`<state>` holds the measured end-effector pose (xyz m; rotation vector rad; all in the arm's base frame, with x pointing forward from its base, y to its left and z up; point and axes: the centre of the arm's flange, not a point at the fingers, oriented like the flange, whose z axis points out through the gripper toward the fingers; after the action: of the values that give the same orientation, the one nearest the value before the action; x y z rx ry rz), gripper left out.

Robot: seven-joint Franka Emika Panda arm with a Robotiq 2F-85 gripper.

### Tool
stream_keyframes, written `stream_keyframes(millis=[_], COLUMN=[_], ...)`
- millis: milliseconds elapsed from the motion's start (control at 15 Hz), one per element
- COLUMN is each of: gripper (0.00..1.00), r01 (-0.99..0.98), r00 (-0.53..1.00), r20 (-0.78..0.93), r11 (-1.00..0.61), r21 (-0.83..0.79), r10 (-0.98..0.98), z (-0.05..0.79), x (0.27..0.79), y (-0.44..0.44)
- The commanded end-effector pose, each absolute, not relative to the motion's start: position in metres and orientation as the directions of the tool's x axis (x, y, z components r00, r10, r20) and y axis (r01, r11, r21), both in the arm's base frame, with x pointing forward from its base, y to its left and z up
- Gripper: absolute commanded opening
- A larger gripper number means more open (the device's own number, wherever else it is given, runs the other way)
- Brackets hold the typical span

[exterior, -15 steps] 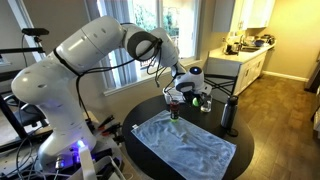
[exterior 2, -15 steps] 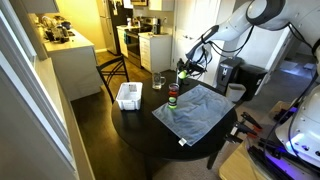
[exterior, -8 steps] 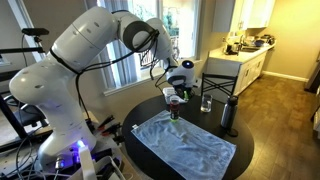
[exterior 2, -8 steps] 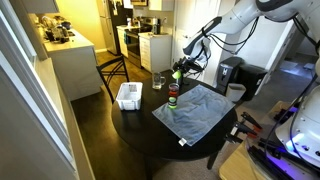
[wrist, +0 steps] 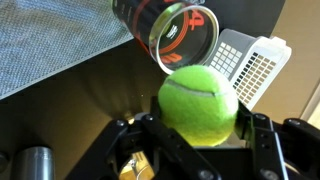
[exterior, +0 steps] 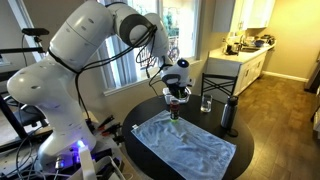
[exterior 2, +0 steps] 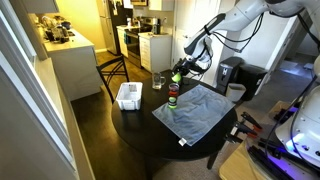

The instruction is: Put the tennis ball into the tennis ball canister

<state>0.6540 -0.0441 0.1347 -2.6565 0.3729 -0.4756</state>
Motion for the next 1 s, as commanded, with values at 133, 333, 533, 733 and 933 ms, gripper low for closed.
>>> stream_keyframes(millis=[133,333,533,733,933], gripper=[0.42,0.42,0.42,0.92,1.0], r01=[-0.141,-0.136,-0.131,-0.126,-0.116], r00=[0.935,0.941,0.944,0.942,0.943], r20=[0.235,0.223,0.217,0.226,0.232], r11=[-0.887,-0.888,-0.883,-0.886,-0.889], r21=[-0.44,-0.439,-0.45,-0.446,-0.443], r10=[-0.265,-0.254,-0.25,-0.247,-0.238], z=[0.129,0.124,0.119,0.115,0.115], x=[0.634,0.632,0.631,0.628,0.626], y=[-0.032,-0.027,-0.024,-0.024,-0.027])
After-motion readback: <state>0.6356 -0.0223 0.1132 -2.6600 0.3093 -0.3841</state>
